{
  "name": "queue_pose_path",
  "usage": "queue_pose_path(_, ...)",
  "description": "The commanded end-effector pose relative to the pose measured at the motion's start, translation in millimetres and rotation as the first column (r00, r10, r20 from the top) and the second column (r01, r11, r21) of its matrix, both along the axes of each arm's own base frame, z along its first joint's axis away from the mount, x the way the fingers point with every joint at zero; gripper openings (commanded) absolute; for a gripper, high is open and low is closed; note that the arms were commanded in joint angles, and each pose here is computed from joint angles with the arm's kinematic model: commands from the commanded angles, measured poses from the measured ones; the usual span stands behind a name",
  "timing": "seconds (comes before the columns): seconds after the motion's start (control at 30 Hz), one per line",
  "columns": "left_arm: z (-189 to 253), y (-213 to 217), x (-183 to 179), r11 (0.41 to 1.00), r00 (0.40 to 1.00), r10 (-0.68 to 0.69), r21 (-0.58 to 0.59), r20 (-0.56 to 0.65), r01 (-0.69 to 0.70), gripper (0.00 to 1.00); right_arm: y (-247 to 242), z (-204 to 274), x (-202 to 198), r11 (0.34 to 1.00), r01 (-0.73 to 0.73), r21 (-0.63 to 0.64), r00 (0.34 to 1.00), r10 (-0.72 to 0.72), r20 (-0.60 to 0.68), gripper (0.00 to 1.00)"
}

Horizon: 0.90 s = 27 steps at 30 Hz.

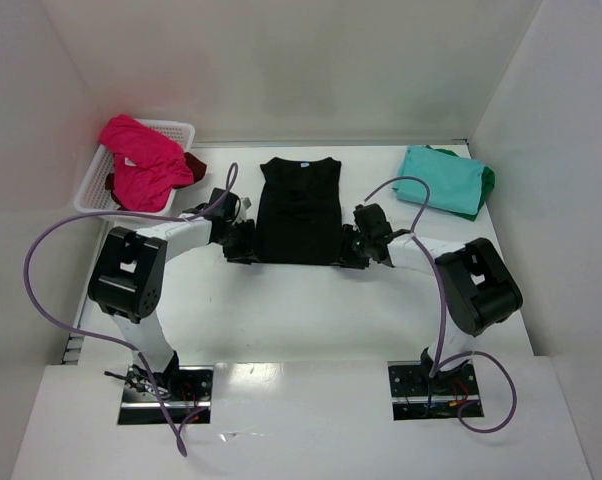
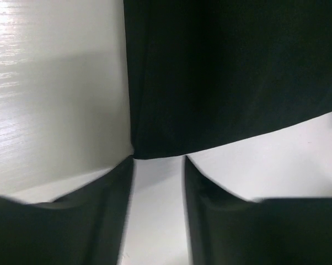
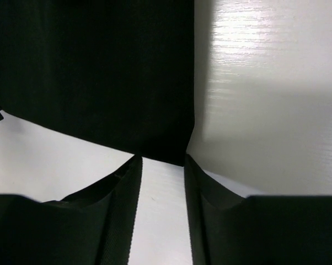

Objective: Fold and stack the t-shirts
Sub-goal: Grab one side of the 2/3 rectangular tshirt with both arms, then fold the long partially folded tshirt into a neat square

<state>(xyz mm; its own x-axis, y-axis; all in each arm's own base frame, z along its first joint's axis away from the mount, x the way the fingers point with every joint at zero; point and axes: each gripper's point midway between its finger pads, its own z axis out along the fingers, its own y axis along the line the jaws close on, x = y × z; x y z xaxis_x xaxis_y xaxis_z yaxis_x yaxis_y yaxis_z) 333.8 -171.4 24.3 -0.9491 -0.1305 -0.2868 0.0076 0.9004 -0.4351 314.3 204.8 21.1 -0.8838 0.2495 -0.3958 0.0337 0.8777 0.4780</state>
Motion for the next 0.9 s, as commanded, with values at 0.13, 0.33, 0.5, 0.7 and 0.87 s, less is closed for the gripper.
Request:
queue_pose_path(0.13,-9,-2,8,1.0,1.0,-0.014,0.005,0.013,0.014,0.16,2,-4,14,1.0,-0.002,-0.012,1.0,0.002,0.011,0.18)
queue_pose_path(0.33,-2,2,12,1.0,0.999,0.025,0.017,0.039,-0.026,0.0,0,-8,14,1.0,0.002,-0.024,1.0,-0.002,0.006,0.01)
queue_pose_path(0.5,8,3,-5,0.999,0.999,0.037,0.025,0.035,-0.038,0.0,-13,-3,3,0.997,0.061,-0.05,0.998,-0.06,0.006,0.0)
queue_pose_path(0.7,18,-3,-34,0.999,0.999,0.044,0.016,0.017,-0.044,0.0,-22,13,-14,0.995,0.094,-0.034,0.996,-0.093,0.017,0.0)
queue_pose_path(0.87,32,-16,-66,0.999,0.999,0.031,-0.01,0.004,-0.031,0.0,-22,34,-33,0.993,0.121,0.0,0.992,-0.121,0.033,0.0)
